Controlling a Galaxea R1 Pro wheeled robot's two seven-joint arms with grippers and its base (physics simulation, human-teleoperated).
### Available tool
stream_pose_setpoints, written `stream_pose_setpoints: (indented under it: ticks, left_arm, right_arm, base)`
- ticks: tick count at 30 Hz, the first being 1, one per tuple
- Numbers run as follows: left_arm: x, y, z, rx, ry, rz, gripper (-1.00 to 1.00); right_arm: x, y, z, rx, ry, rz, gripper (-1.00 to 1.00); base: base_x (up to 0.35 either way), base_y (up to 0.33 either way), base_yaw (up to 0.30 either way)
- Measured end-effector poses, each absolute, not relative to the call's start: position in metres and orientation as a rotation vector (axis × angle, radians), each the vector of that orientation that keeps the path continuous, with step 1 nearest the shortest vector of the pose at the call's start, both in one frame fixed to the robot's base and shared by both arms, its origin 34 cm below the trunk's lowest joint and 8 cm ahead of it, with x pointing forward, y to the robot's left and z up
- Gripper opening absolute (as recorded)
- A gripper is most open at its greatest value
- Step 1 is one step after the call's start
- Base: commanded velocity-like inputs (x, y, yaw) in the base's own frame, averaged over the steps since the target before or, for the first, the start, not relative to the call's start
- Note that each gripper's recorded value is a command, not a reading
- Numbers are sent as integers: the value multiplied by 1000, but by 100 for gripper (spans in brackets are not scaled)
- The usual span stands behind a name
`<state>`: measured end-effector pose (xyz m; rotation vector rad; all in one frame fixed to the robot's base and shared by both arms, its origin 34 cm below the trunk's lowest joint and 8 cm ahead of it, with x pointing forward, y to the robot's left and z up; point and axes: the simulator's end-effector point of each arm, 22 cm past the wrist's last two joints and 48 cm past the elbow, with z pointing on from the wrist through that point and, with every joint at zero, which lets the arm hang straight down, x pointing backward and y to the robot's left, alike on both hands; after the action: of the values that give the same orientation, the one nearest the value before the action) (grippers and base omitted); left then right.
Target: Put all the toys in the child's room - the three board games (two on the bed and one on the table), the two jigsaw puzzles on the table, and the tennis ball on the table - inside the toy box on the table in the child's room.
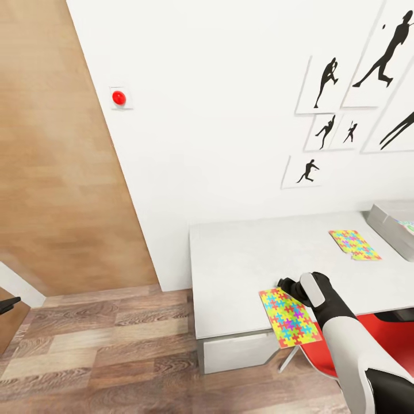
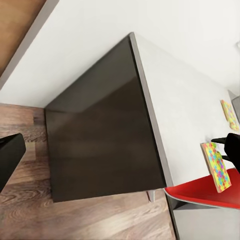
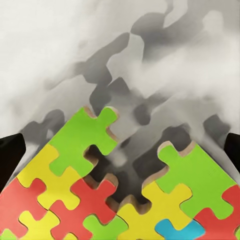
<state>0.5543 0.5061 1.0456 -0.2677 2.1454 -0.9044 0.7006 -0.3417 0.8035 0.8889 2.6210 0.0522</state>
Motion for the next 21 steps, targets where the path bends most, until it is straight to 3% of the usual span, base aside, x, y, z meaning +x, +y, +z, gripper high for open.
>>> stream_pose_setpoints:
  ticks: [21]
  left_arm:
    - [554, 506, 1050, -262, 2135, -904, 100]
  right_arm:
    - [733, -341, 832, 900, 2528, 83, 100]
  base:
    - [0, 0, 0]
